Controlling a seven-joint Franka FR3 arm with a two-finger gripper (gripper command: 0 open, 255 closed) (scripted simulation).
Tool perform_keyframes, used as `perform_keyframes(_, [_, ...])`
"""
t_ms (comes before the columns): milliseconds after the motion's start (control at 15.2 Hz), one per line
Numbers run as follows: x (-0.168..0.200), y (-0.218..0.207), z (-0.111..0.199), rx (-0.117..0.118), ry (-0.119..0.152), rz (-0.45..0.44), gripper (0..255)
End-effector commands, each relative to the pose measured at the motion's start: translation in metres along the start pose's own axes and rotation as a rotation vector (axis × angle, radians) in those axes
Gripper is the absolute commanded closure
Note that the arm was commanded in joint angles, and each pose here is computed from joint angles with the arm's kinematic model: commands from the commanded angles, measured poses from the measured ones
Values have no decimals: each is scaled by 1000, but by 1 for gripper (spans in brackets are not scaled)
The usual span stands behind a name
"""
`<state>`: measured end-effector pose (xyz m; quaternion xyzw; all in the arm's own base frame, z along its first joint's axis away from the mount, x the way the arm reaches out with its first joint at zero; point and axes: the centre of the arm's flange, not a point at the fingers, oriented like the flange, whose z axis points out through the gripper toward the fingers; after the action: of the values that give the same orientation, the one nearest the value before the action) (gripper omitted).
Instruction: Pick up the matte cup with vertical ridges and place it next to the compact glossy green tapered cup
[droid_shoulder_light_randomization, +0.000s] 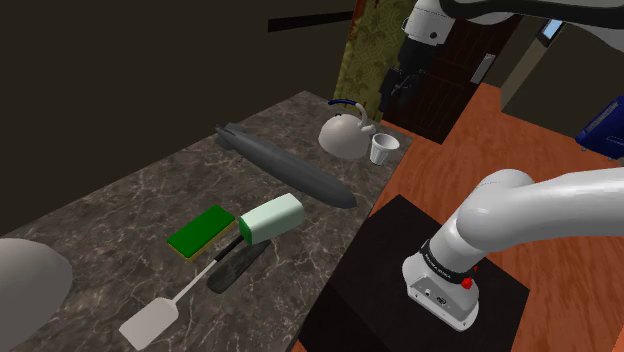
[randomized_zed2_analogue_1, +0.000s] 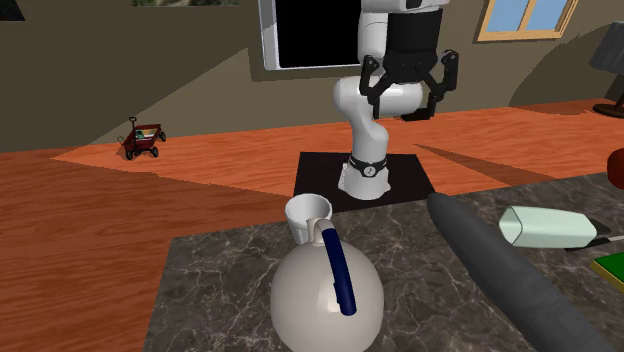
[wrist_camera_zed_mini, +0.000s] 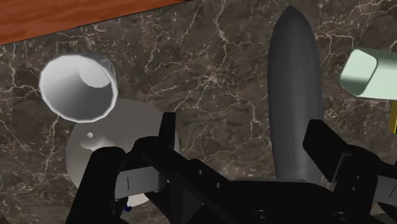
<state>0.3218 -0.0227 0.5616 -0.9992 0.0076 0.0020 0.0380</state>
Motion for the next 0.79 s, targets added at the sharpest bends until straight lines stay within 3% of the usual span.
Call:
perform_keyframes(0, [0, 0, 0, 0, 0, 0, 0])
perform_keyframes(726, [25, 132, 75, 66, 0, -28, 0])
